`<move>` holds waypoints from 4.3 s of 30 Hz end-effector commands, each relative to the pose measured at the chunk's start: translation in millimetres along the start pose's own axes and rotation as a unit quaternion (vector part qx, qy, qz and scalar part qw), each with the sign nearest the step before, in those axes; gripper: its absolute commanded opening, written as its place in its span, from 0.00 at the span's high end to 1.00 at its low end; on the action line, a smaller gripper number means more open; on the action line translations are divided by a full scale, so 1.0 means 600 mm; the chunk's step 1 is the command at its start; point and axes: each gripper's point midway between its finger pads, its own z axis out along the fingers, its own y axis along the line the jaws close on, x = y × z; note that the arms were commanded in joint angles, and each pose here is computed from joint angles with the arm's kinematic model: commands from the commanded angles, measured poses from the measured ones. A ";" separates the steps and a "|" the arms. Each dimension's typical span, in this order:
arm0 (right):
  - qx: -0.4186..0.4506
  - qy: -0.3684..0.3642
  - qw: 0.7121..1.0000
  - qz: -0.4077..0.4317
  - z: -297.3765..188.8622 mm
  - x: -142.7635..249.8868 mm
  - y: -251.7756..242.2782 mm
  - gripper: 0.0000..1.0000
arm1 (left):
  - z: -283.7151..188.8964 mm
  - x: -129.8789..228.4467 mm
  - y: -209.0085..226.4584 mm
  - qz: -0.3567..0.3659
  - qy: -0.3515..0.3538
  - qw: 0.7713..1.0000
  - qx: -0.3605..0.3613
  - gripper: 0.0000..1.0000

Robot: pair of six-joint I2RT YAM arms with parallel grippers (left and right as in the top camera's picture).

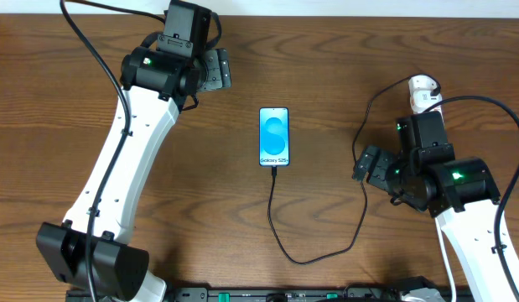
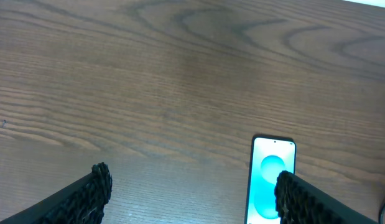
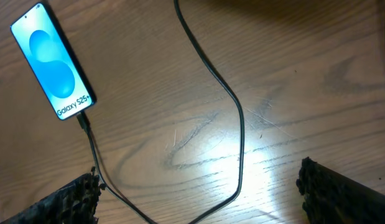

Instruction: Plug charger to phone and switch on socket

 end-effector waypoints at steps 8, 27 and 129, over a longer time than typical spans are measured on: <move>0.022 -0.015 1.000 -0.012 -0.001 -0.006 -0.012 0.01 | 0.007 0.002 0.007 0.005 0.003 1.000 -0.011 0.15; -0.068 -0.176 0.970 -0.155 0.018 -0.055 0.026 0.01 | 0.007 0.002 0.007 0.005 0.003 1.000 -0.011 0.15; -0.069 -0.544 0.805 -0.226 0.012 -0.043 -0.086 0.01 | 0.005 0.108 0.040 0.011 0.066 0.997 -0.029 0.14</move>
